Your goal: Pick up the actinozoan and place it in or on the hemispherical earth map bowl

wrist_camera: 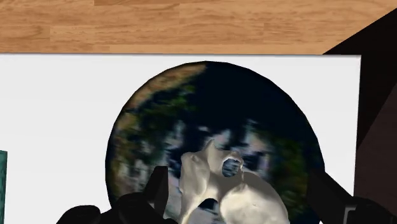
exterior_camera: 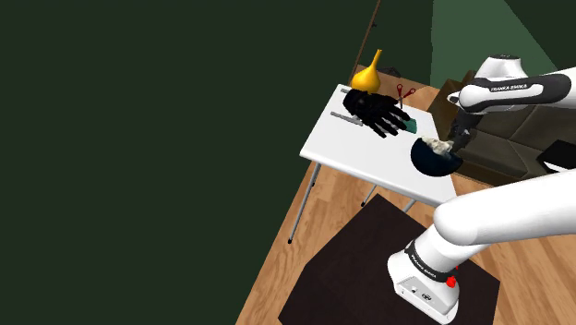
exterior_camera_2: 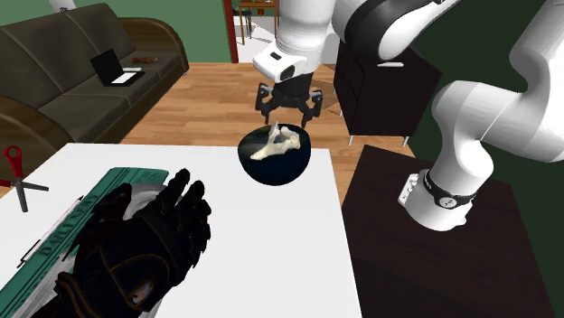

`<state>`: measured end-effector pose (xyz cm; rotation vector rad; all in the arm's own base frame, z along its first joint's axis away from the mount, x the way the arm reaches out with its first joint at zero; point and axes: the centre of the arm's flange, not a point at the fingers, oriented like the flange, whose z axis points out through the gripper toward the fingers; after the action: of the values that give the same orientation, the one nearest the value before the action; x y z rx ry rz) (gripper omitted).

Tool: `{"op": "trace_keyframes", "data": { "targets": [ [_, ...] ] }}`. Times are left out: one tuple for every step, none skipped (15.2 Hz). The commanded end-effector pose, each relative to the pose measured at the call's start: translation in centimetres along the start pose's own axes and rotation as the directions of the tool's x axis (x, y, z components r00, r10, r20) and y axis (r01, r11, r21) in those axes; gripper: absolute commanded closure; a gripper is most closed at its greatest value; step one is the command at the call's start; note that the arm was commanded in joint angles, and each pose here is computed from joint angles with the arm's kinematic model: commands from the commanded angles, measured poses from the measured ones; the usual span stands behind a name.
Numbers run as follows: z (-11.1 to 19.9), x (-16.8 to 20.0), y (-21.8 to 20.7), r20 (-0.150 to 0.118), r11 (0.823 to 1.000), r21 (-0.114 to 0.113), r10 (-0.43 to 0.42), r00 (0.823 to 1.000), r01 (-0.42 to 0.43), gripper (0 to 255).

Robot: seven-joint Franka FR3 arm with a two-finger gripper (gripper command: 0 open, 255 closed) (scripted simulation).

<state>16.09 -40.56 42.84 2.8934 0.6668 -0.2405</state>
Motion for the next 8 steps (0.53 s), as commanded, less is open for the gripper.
{"op": "trace_keyframes", "data": {
  "targets": [
    [0.9,0.2,0.4,0.023,1.000,0.019,-0.003,1.000,0.002,0],
    [1.4,0.2,0.4,0.023,1.000,0.019,-0.003,1.000,0.002,0],
    [1.9,0.2,0.4,0.023,1.000,0.019,-0.003,1.000,0.002,0],
    [2.5,0.2,0.4,0.023,1.000,0.019,-0.003,1.000,0.002,0],
    [3.0,0.2,0.4,0.023,1.000,0.019,-0.003,1.000,0.002,0],
    [3.3,0.1,0.4,0.023,1.000,0.019,-0.003,1.000,0.002,0],
    [3.3,0.1,0.4,0.023,1.000,0.019,-0.003,1.000,0.002,0],
    [3.3,0.1,0.4,0.023,1.000,0.019,-0.003,1.000,0.002,0]
  ]
}}
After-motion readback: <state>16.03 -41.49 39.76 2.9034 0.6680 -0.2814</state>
